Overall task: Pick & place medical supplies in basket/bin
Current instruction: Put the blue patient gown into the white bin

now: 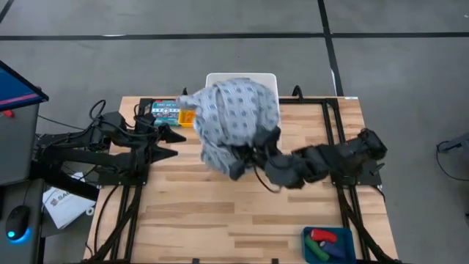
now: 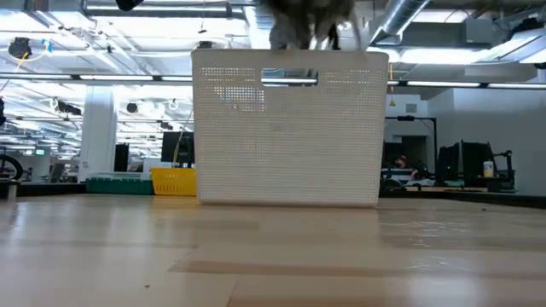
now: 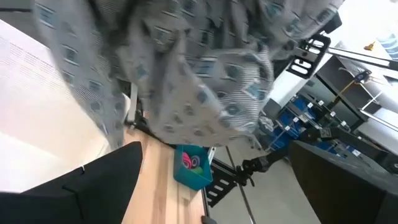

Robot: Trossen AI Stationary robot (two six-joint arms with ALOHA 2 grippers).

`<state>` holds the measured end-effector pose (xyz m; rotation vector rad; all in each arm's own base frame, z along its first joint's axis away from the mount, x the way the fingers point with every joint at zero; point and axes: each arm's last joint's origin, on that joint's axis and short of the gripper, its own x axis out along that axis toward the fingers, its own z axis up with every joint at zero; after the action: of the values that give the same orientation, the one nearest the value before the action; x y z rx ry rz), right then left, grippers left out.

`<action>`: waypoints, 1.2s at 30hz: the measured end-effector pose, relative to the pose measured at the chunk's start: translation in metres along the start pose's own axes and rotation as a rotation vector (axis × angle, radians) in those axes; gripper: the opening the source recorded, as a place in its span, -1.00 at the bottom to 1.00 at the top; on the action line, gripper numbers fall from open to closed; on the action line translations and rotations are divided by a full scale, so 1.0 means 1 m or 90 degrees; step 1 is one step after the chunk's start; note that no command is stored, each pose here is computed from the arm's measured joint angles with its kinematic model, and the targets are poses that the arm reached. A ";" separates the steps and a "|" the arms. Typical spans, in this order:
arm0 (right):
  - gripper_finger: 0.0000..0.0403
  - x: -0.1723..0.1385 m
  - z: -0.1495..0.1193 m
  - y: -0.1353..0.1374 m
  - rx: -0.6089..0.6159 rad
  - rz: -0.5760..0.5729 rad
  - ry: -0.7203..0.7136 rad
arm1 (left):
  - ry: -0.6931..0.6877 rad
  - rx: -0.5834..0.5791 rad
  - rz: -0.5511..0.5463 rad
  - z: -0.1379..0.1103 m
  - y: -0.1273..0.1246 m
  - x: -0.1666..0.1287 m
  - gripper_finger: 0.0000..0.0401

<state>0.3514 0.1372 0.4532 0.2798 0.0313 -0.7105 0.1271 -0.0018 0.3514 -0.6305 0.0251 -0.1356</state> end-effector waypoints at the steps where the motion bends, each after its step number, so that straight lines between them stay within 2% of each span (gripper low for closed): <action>1: -0.84 0.006 0.001 -0.003 -0.004 -0.001 0.003 | -0.002 0.000 0.003 0.000 0.000 0.000 0.98; 7: -0.84 0.038 0.003 -0.025 -0.025 -0.062 0.022 | -0.009 0.000 0.012 0.000 0.001 0.000 0.98; 14: -0.84 0.073 -0.004 -0.062 -0.004 -0.171 0.078 | -0.014 0.000 0.018 0.001 0.001 0.000 0.98; 24: -0.84 0.113 -0.028 -0.095 0.034 -0.217 0.139 | -0.028 0.000 0.038 0.001 0.002 0.000 0.98; 31: -0.84 0.139 -0.059 -0.122 0.065 -0.254 0.198 | -0.039 -0.002 0.054 0.002 0.002 0.000 0.98; 36: -0.84 0.153 -0.078 -0.135 0.096 -0.246 0.230 | -0.043 -0.004 0.059 0.002 0.003 0.000 0.98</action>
<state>0.3856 -0.0377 0.3260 0.5528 0.3852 -1.0398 0.1278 0.0015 0.3512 -0.6393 -0.0096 -0.0243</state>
